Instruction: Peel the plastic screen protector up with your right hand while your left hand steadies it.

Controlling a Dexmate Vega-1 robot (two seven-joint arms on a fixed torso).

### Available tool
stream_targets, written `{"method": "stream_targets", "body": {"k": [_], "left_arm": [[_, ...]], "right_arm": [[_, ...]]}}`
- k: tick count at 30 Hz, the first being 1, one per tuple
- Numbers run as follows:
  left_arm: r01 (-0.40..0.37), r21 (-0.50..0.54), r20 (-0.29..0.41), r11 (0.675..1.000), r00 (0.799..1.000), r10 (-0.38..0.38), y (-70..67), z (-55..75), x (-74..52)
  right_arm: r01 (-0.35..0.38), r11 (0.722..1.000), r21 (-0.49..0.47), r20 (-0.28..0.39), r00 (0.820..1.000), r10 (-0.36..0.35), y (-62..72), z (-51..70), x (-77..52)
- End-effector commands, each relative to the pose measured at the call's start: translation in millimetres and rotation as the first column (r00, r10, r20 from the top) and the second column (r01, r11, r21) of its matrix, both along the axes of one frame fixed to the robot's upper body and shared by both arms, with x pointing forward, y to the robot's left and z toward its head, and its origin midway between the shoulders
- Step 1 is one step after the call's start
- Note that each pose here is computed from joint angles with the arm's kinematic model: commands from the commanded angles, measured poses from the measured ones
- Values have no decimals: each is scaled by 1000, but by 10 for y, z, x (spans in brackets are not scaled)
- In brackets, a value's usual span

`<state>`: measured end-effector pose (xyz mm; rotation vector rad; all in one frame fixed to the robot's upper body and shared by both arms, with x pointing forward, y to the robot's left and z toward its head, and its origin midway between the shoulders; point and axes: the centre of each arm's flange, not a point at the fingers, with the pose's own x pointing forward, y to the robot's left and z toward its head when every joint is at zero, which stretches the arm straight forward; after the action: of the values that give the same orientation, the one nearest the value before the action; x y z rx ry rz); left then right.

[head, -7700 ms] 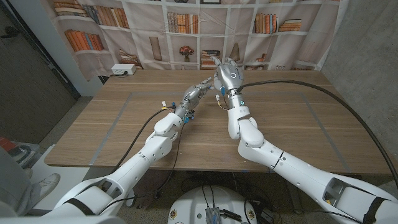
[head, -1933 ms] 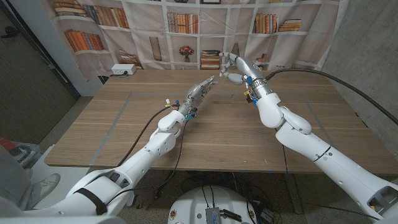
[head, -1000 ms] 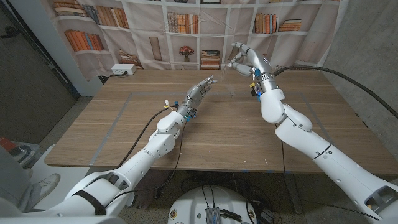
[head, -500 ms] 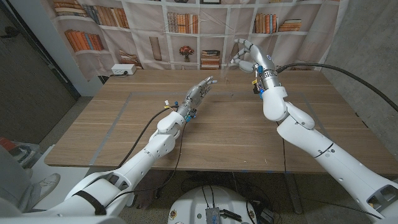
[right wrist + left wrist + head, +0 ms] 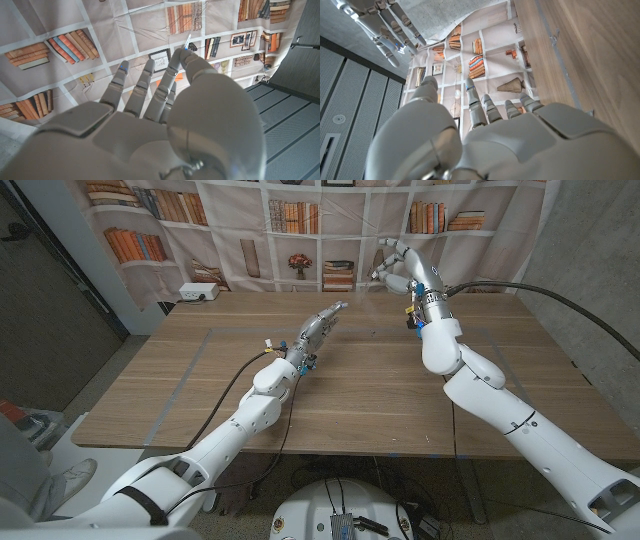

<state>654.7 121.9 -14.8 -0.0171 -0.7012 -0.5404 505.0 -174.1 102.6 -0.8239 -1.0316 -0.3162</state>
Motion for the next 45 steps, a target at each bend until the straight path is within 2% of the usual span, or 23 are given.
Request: {"method": "stream_targets", "body": {"k": [1, 19, 23, 27, 30, 45], "left_arm": [[-67, 62, 77, 996, 995, 62, -43, 101, -99], [-59, 83, 82, 995, 995, 52, -77, 121, -114], [-69, 76, 83, 995, 995, 62, -74, 123, -121], [-99, 129, 114, 987, 990, 85, -75, 169, -148], [-108, 104, 107, 989, 989, 97, -84, 164, -159], [-98, 87, 101, 991, 991, 89, -60, 164, -159]], "right_arm": [[-24, 998, 62, 20, 1000, 23, 83, 27, -70], [-75, 996, 52, 33, 997, 73, 225, 94, -52], [-88, 995, 37, 35, 996, 87, 277, 98, -61], [-95, 995, 32, 38, 995, 94, 333, 99, -70], [-102, 994, 28, 36, 994, 101, 368, 98, -76], [-162, 987, -2, 60, 985, 162, 486, 95, -236]]}}
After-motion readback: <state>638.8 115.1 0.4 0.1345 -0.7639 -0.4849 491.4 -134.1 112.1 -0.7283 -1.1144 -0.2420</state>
